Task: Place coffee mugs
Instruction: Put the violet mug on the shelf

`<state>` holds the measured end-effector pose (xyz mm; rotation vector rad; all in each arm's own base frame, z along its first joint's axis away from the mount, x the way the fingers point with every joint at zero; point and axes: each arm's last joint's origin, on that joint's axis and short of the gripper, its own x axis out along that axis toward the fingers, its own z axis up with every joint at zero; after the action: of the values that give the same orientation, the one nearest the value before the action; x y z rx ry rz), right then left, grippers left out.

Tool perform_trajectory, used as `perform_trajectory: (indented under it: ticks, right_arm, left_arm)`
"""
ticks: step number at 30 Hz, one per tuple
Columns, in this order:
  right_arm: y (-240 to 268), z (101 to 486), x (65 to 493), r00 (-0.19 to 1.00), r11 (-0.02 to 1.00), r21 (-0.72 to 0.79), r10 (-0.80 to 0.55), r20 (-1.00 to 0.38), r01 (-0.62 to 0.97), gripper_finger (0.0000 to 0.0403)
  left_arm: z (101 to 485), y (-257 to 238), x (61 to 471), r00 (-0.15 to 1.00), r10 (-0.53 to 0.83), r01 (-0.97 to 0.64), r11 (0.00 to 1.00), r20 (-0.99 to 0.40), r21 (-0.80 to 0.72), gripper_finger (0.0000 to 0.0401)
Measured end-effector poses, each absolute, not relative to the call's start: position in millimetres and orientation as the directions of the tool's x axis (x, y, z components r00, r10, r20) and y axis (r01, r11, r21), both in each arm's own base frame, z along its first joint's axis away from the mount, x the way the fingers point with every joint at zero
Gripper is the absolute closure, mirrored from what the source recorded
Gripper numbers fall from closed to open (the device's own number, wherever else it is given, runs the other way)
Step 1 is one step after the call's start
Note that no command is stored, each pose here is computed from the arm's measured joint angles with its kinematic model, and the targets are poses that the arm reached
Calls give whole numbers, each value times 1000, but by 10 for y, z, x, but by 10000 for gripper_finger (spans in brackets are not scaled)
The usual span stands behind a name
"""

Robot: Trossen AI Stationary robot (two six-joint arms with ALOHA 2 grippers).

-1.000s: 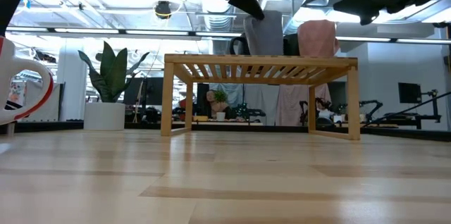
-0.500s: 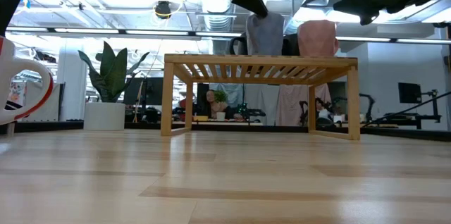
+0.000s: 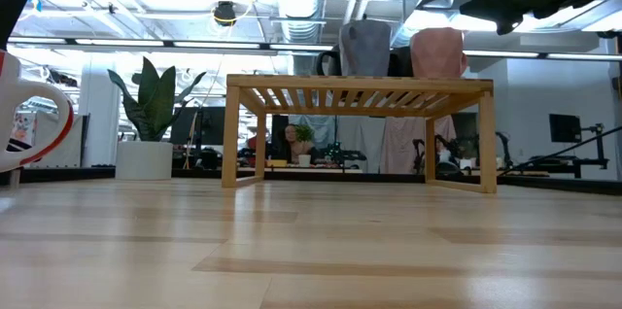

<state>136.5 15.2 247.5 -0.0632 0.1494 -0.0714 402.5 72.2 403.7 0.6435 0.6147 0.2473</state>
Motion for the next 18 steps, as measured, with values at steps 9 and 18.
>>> perform_trajectory:
  ticks: [9, 18]
  right_arm:
    - [151, 2450, 1362, 982, 995, -73, -77, -170, 65, 210]
    - [156, 2441, 1359, 981, 996, -69, -73, -179, 61, 210]
  left_arm:
    - [4142, 550, 3835, 850, 59, 104, 955, -524, 277, 227]
    - [3666, 522, 3781, 906, -11, 116, 968, -424, 223, 242]
